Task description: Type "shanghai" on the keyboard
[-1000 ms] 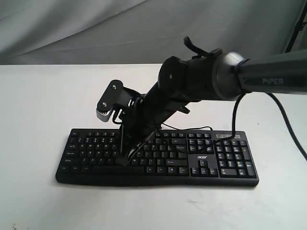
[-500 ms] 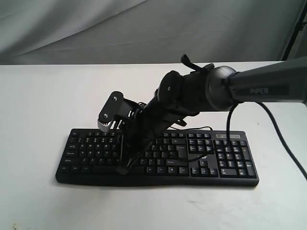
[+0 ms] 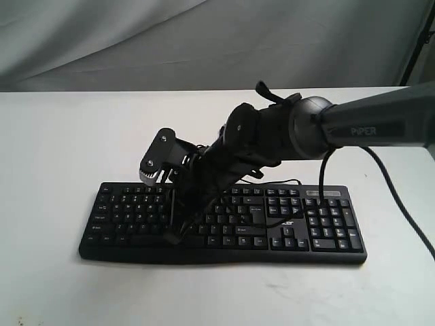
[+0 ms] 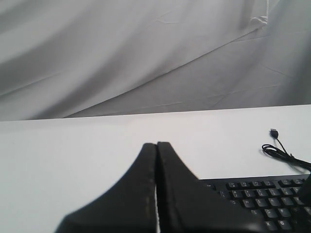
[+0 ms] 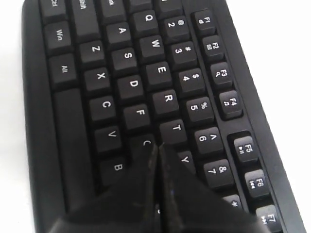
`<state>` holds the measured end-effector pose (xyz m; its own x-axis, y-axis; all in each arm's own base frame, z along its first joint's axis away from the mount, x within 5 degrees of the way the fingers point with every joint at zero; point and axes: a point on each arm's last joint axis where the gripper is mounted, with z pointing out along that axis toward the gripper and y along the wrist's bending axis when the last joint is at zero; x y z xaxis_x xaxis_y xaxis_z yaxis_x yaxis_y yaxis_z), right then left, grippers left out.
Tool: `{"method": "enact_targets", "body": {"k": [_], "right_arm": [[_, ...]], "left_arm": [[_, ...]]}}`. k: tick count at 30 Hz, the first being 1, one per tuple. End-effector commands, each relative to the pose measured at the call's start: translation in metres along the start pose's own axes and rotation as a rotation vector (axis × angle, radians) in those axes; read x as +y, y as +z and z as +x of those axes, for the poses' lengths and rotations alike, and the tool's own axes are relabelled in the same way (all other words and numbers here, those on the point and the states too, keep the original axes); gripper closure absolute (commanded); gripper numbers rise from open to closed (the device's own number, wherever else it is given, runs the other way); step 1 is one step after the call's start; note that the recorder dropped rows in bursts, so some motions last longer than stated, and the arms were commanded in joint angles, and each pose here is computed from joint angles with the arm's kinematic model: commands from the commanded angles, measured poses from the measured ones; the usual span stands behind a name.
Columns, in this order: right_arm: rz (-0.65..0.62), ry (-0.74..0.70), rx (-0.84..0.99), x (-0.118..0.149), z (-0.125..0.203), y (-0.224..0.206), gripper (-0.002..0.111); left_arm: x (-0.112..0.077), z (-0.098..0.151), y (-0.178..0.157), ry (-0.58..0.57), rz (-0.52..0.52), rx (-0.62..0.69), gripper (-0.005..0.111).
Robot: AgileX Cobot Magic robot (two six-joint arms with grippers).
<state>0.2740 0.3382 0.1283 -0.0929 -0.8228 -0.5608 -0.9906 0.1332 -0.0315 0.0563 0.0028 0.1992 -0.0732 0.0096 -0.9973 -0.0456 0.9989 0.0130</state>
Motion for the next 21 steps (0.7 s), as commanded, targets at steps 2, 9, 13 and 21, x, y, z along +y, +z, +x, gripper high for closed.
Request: {"method": "enact_targets", "body": {"k": [2,9,13,21], "right_arm": [[0.011,-0.001,0.008,-0.001,0.005,0.006,0.108],[-0.004,0.010,0.020,0.000,0.008,0.012,0.108],[-0.007,0.005,0.011,-0.001,0.004,0.009,0.108],[-0.005,-0.059,-0.081,0.007,-0.039,0.001,0.108]], "left_arm": [[0.000,0.000,0.000,-0.002,0.007,-0.007,0.107],[0.000,0.000,0.000,-0.002,0.007,-0.007,0.107],[0.000,0.000,0.000,-0.002,0.007,-0.007,0.107],[0.000,0.000,0.000,-0.002,0.007,-0.007,0.107]]}}
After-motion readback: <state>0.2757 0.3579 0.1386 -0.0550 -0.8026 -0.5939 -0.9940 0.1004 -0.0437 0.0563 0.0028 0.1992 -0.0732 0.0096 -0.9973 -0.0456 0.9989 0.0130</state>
